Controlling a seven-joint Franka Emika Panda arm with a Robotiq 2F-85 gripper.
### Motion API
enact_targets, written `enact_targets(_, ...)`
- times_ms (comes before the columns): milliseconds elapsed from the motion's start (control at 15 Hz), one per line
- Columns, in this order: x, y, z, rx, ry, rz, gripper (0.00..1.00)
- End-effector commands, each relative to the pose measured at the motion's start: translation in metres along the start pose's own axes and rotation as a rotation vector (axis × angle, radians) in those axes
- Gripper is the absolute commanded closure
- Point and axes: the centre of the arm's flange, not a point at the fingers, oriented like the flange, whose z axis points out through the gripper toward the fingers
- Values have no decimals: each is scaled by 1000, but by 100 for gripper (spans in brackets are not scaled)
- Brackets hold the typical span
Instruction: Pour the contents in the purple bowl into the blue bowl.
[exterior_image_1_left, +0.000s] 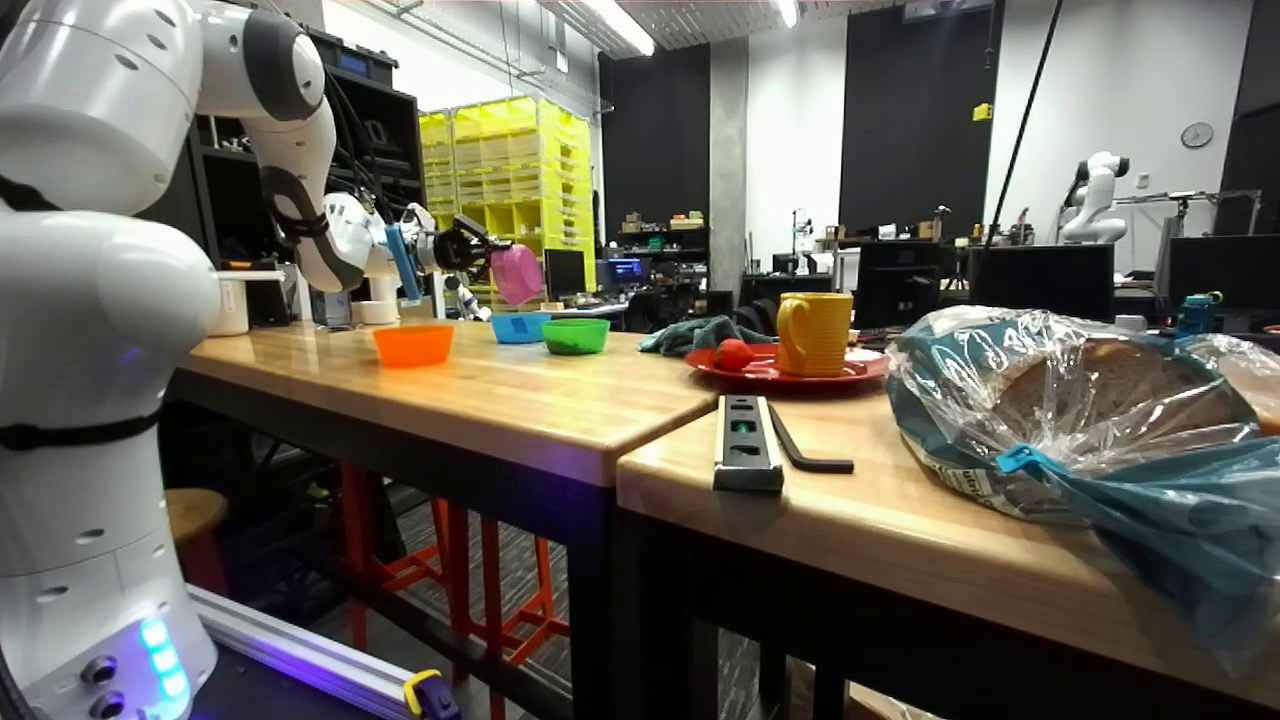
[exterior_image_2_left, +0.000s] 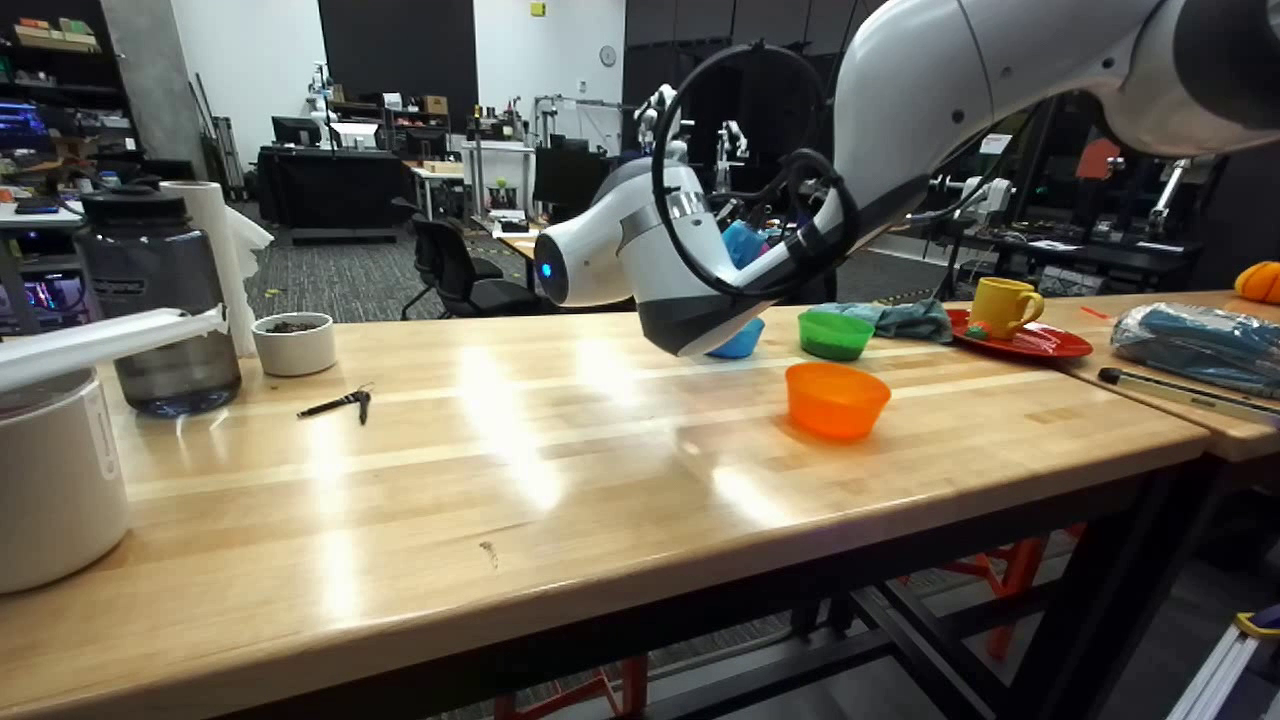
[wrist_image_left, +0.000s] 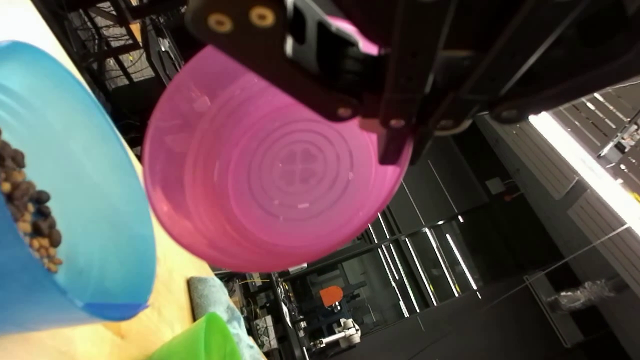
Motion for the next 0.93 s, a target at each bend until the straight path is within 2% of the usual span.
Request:
enact_targets(0,-2,22,-11,38,-9,46,99)
enact_targets(867,6,66,-39,159,-20,136,99)
